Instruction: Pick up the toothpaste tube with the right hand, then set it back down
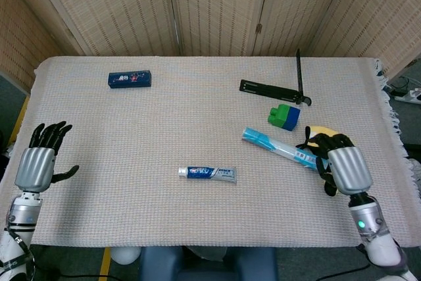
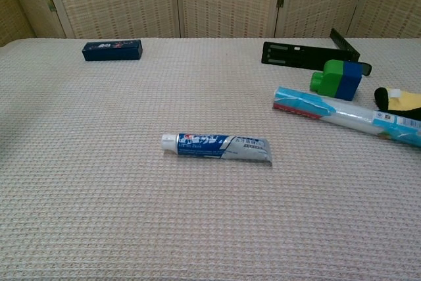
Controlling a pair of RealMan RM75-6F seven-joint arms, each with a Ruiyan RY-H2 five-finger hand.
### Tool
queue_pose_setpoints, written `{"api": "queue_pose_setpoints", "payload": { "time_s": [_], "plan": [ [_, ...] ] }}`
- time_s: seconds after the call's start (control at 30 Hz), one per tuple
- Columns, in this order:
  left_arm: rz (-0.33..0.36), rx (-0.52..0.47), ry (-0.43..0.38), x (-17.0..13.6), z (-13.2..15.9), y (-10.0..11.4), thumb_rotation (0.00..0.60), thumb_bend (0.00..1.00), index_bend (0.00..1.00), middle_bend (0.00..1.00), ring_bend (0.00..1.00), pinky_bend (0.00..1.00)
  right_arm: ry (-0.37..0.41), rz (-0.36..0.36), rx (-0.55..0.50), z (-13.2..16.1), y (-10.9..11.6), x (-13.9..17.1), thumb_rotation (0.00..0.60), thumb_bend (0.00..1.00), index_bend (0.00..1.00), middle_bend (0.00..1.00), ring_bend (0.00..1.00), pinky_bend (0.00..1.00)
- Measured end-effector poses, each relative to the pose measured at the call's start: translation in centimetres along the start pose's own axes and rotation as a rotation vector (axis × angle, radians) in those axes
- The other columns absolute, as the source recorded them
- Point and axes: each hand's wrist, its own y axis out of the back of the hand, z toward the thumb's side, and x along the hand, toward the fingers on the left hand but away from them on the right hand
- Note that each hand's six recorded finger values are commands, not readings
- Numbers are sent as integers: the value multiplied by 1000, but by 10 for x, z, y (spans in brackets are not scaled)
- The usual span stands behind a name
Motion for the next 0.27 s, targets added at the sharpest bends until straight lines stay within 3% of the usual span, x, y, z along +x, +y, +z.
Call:
{"api": "queue_pose_setpoints", "payload": {
  "time_s": [0.27],
  "plan": [
    [-14,52,81,-41,-17,0,600,232,163,141,124,0,-102,-33,-79,-52,4,57,600,612,319,297,327,238]
  ]
}}
